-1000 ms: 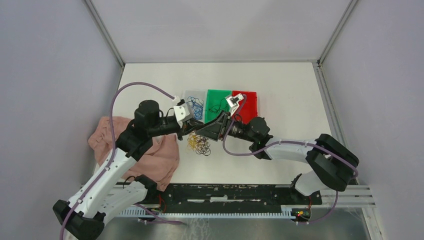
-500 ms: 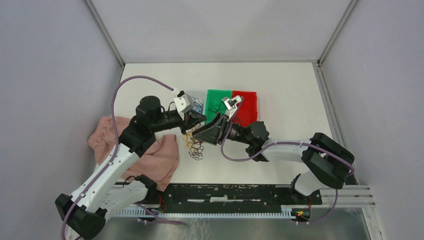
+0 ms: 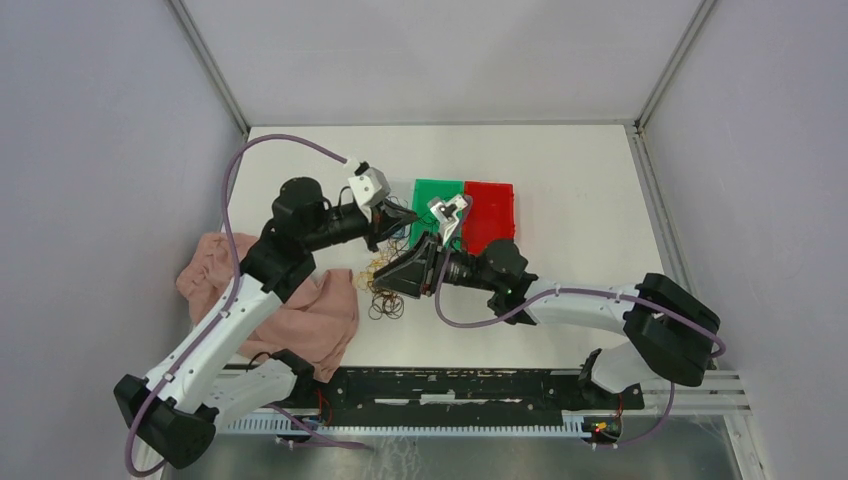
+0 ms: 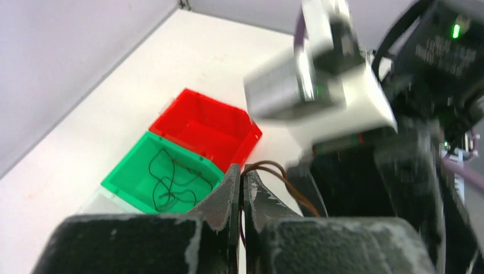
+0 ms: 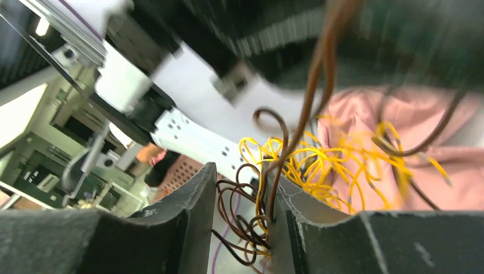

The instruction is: Untangle the cables

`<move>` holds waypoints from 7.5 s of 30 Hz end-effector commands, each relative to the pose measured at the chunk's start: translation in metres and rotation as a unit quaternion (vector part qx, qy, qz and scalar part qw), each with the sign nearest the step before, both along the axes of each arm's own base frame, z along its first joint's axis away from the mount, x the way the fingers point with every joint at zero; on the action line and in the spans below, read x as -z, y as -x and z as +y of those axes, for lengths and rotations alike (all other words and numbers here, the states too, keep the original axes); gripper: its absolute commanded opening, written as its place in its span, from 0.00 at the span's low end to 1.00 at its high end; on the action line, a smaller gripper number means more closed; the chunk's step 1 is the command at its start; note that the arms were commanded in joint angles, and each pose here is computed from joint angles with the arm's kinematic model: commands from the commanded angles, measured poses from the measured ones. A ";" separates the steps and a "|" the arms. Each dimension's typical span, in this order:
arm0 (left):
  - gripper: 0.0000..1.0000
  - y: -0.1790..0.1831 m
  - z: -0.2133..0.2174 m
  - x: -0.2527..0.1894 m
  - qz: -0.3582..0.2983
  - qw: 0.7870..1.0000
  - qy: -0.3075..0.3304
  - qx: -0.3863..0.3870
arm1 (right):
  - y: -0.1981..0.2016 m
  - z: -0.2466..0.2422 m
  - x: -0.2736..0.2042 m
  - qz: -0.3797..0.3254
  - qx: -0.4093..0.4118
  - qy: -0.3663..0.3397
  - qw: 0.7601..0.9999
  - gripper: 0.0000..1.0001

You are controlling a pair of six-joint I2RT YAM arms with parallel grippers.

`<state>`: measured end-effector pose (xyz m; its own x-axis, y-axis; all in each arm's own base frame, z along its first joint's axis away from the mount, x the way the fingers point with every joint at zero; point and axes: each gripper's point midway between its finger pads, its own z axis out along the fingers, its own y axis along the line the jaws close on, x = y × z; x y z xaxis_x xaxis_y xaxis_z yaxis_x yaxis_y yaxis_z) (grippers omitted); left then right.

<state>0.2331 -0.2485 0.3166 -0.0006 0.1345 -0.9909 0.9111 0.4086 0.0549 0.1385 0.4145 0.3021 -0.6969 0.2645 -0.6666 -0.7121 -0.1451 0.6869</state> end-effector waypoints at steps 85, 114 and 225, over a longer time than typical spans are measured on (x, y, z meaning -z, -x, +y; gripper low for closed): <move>0.37 0.006 0.044 -0.105 -0.266 0.959 -0.090 -0.037 | -0.072 -0.134 -0.062 -0.206 0.332 0.229 0.892 0.00; 0.75 0.029 0.037 -0.050 -0.161 0.979 -0.122 0.033 | -0.197 -0.244 0.096 -0.018 0.457 0.453 0.765 0.00; 0.70 0.067 0.035 0.031 -0.085 0.981 -0.137 0.110 | -0.044 -0.053 0.161 -0.140 0.109 0.432 0.884 0.00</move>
